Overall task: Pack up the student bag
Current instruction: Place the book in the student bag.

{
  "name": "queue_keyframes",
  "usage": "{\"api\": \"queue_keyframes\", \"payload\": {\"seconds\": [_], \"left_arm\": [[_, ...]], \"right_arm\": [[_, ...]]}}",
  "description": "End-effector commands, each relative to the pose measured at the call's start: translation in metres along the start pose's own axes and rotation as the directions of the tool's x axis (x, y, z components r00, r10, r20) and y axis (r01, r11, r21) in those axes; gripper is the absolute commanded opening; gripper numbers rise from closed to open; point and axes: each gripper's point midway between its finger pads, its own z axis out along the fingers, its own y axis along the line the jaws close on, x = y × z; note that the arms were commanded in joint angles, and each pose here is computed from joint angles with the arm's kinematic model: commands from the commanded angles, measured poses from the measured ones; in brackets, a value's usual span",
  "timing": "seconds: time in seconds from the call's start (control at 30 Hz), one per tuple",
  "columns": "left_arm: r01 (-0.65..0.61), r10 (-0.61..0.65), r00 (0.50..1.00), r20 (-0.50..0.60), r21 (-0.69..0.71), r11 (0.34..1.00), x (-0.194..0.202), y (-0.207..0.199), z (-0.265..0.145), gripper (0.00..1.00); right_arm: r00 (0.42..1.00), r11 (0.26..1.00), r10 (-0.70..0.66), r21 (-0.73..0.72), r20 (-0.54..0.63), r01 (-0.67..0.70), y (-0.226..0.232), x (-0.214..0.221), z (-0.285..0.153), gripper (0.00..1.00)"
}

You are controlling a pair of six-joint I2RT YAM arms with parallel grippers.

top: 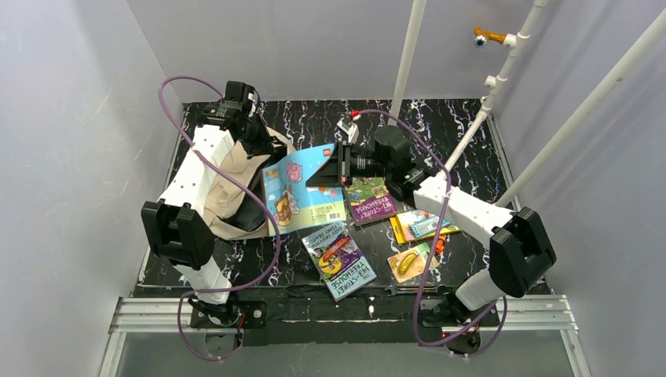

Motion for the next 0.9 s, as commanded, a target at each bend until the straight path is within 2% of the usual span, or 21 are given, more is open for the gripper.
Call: {"api": "queue_keyframes", "payload": {"seconds": [0.0, 0.23, 0.4, 0.53, 0.63, 0.73, 0.87], "left_arm": [[0.004, 0.000, 1.000, -0.024, 0.178, 0.984, -0.008, -0.038, -0.018, 0.00], [-0.081, 0.101, 0.988, -0.115, 0.168, 0.983, 0.013, -0.029, 0.013, 0.00], [-0.231, 0.239, 0.967, -0.083, 0.098, 0.968, 0.023, -0.020, 0.019, 0.02], [-0.397, 0.394, 0.917, -0.062, -0.033, 0.917, 0.039, -0.007, 0.022, 0.30], [-0.480, 0.473, 0.877, -0.080, -0.123, 0.869, 0.052, 0.006, 0.027, 0.49], [-0.537, 0.526, 0.843, -0.117, -0.246, 0.807, 0.062, 0.031, 0.030, 0.56], [-0.517, 0.512, 0.852, -0.109, -0.330, 0.790, 0.070, 0.060, 0.020, 0.70]], "right_arm": [[0.996, 0.996, 0.082, -0.033, 0.030, -0.081, -0.013, 0.007, 0.004, 0.01], [0.985, 0.983, 0.148, 0.093, 0.085, -0.156, -0.115, 0.024, 0.013, 0.01], [0.977, 0.983, 0.164, 0.056, 0.134, -0.173, -0.133, 0.010, 0.024, 0.01], [0.969, 0.977, 0.182, 0.080, 0.165, -0.197, -0.135, 0.000, 0.027, 0.01], [0.965, 0.963, 0.212, 0.135, 0.154, -0.233, -0.145, 0.008, 0.023, 0.01], [0.963, 0.958, 0.224, 0.150, 0.147, -0.245, -0.148, 0.016, 0.018, 0.01], [0.962, 0.955, 0.235, 0.153, 0.136, -0.255, -0.147, 0.023, 0.014, 0.01]]}}
